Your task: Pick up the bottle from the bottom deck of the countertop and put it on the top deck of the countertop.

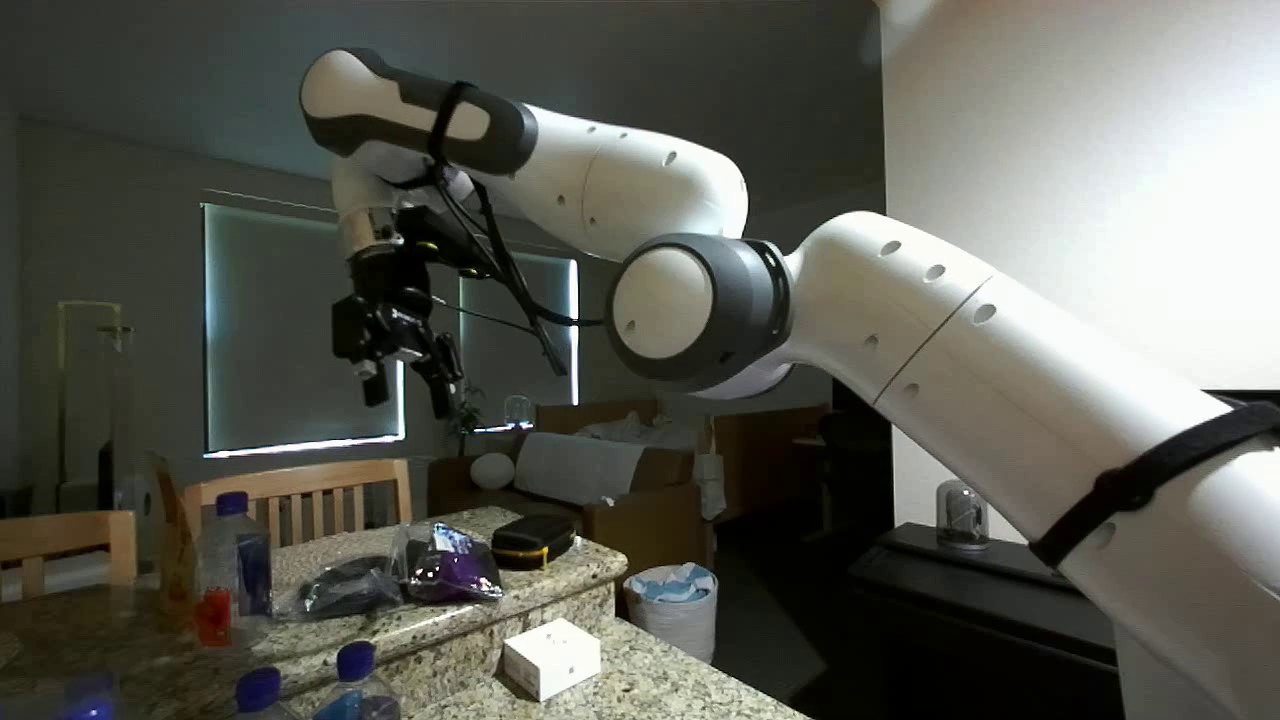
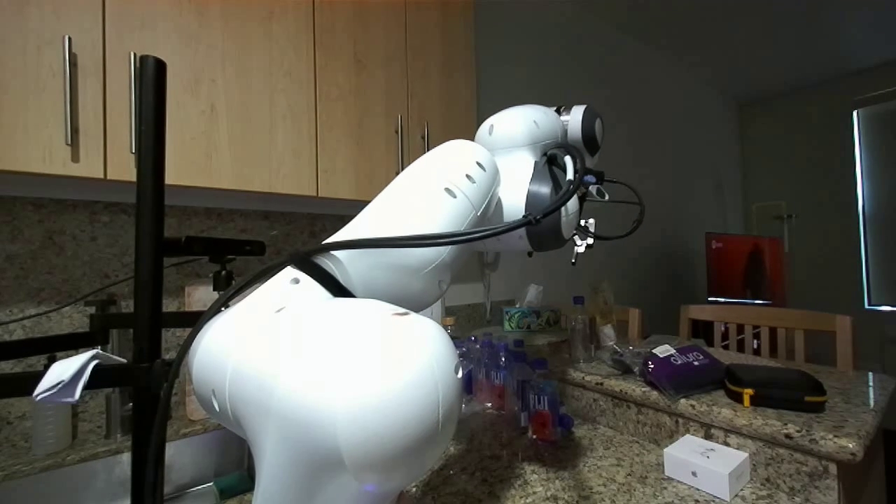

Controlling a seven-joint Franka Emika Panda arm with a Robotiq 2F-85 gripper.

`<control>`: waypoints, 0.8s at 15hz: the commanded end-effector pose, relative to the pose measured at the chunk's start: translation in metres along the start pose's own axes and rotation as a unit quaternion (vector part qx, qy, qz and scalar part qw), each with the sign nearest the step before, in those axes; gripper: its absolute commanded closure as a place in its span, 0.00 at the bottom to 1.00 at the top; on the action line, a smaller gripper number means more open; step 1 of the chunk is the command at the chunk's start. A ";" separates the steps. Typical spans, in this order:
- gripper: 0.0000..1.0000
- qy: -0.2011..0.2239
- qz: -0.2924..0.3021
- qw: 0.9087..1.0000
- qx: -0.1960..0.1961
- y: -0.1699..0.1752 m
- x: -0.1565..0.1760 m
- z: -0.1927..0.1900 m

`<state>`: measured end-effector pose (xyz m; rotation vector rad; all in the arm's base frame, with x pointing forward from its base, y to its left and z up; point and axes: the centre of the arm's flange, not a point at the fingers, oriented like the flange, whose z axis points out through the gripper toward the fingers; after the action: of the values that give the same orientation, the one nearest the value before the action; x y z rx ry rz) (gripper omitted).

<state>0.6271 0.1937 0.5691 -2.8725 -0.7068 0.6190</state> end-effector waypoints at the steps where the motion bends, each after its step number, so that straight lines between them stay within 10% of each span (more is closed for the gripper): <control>1: 0.00 -0.062 -0.077 0.995 0.010 -0.036 -0.019 0.012; 12: 0.00 -0.239 -0.186 0.953 -0.030 -0.086 -0.020 0.098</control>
<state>0.5614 0.2715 0.5337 -2.5731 -1.2287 1.1466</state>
